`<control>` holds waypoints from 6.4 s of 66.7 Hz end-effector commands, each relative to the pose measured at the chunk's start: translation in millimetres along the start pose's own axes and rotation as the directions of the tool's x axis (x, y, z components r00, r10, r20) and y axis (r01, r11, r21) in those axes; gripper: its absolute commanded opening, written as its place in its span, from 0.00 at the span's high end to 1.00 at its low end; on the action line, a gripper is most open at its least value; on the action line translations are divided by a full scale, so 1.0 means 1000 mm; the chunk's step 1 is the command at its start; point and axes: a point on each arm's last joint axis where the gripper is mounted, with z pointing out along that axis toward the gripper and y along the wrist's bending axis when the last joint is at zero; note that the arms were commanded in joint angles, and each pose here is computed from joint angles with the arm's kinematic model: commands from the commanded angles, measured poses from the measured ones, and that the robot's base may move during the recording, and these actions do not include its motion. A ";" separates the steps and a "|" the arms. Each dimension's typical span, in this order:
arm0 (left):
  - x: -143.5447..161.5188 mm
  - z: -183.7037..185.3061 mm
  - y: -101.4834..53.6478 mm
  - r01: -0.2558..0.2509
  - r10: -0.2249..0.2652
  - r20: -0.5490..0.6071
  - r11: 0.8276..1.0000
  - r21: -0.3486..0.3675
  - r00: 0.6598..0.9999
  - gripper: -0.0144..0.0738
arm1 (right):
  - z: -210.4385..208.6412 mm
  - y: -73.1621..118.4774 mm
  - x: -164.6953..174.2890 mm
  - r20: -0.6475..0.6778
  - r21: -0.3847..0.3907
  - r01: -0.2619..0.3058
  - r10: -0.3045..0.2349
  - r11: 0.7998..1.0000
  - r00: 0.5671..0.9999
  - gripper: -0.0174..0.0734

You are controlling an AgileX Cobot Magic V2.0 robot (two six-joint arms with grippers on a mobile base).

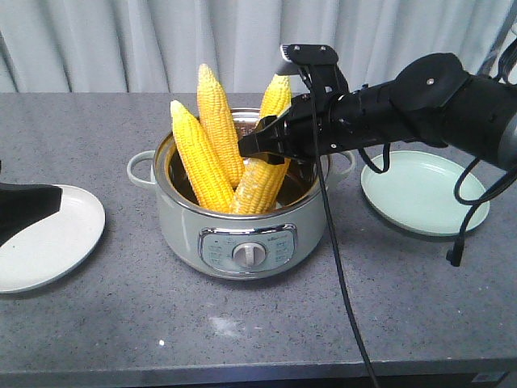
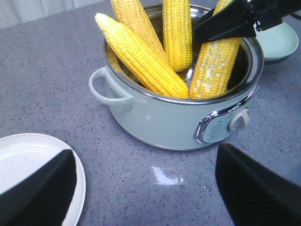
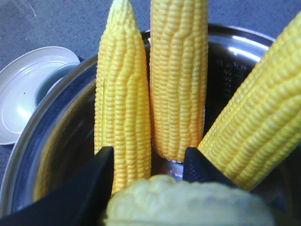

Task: Distribute corn equally
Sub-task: 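Lift the corn cob out with the right gripper over the green plate, then lower the cob onto the green plate and open the right gripper, then withdraw the right gripper back from the green plate, then reach the left gripper into the pot and grasp a corn cob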

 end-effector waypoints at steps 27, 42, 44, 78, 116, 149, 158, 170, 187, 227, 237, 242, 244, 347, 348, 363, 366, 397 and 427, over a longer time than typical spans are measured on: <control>-0.012 -0.007 -0.002 0.011 -0.011 0.079 1.000 -0.002 0.997 0.19 | -0.117 0.034 -0.081 0.115 0.272 0.211 -0.249 0.939 0.962 0.62; -0.012 -0.007 -0.002 0.011 -0.011 0.079 1.000 -0.002 0.997 0.19 | -0.153 0.028 -0.084 -0.019 0.475 0.219 -0.238 0.852 0.971 0.61; -0.012 -0.007 -0.002 0.011 -0.011 0.079 1.000 -0.002 0.997 0.19 | -0.156 0.026 -0.083 -0.042 0.502 0.211 -0.220 0.839 0.975 0.61; -0.012 -0.007 -0.002 0.011 -0.011 0.079 1.000 -0.002 0.997 0.19 | -0.175 -0.074 -0.050 -0.167 0.617 -0.034 0.173 0.786 0.971 0.58; -0.012 -0.007 -0.002 0.011 -0.011 0.079 1.000 -0.001 0.997 0.19 | -0.126 -0.140 -0.036 -0.304 0.629 -0.041 0.295 0.776 0.906 0.57; -0.010 -0.006 -0.004 0.010 -0.011 0.054 1.000 0.019 0.998 0.19 | -0.083 -0.174 -0.022 -0.357 0.617 -0.051 0.337 0.786 0.871 0.56; -0.010 -0.006 -0.004 0.010 -0.010 0.056 1.000 0.016 0.998 0.19 | -0.073 -0.183 -0.015 -0.383 0.614 -0.044 0.347 0.788 0.856 0.55; -0.010 -0.006 -0.003 0.009 -0.010 0.061 1.000 0.012 0.998 0.19 | -0.061 -0.192 -0.006 -0.409 0.615 -0.041 0.363 0.787 0.838 0.43; -0.010 -0.006 -0.003 0.009 -0.009 0.060 1.000 0.011 0.998 0.19 | -0.056 -0.195 -0.004 -0.403 0.616 -0.051 0.370 0.786 0.837 0.16; -0.011 -0.006 -0.003 0.009 -0.009 0.065 1.000 0.007 0.998 0.19 | -0.093 -0.153 -0.024 -0.308 0.569 -0.123 0.349 0.813 0.885 0.16; -0.011 -0.006 -0.003 0.009 -0.009 0.067 1.000 0.006 0.998 0.19 | -0.109 -0.128 -0.020 -0.240 0.520 -0.134 0.295 0.844 0.925 0.16; -0.011 -0.006 -0.003 0.008 -0.008 0.067 1.000 0.006 0.998 0.19 | -0.124 -0.112 -0.015 -0.213 0.508 -0.122 0.262 0.853 0.941 0.16; -0.011 -0.006 -0.003 0.008 -0.008 0.067 1.000 0.006 0.998 0.19 | -0.128 -0.105 -0.014 -0.203 0.504 -0.112 0.244 0.856 0.948 0.16; -0.045 0.023 -0.032 -0.055 0.035 0.099 0.975 0.214 0.995 0.19 | -0.170 0.055 0.093 -0.108 0.320 0.133 -0.104 0.938 0.989 0.25; -0.047 0.024 -0.033 -0.056 0.036 0.097 0.975 0.216 0.995 0.19 | -0.170 0.055 0.093 -0.108 0.320 0.133 -0.104 0.938 0.989 0.25; -0.060 0.056 -0.046 -0.062 0.066 -0.017 0.981 0.183 0.998 0.21 | -0.170 0.055 0.093 -0.108 0.320 0.133 -0.104 0.938 0.989 0.25; -0.062 0.064 -0.050 -0.064 0.072 -0.045 0.984 0.168 0.996 0.21 | -0.170 0.055 0.093 -0.108 0.320 0.133 -0.104 0.938 0.989 0.25; -0.093 0.141 -0.084 0.011 -0.072 -0.284 0.977 -0.211 0.956 0.21 | -0.170 0.055 0.093 -0.108 0.320 0.133 -0.104 0.938 0.989 0.25; -0.114 0.193 -0.082 0.071 -0.218 -0.330 0.911 -0.405 0.918 0.28 | -0.170 0.055 0.093 -0.109 0.319 0.133 -0.103 0.938 0.989 0.25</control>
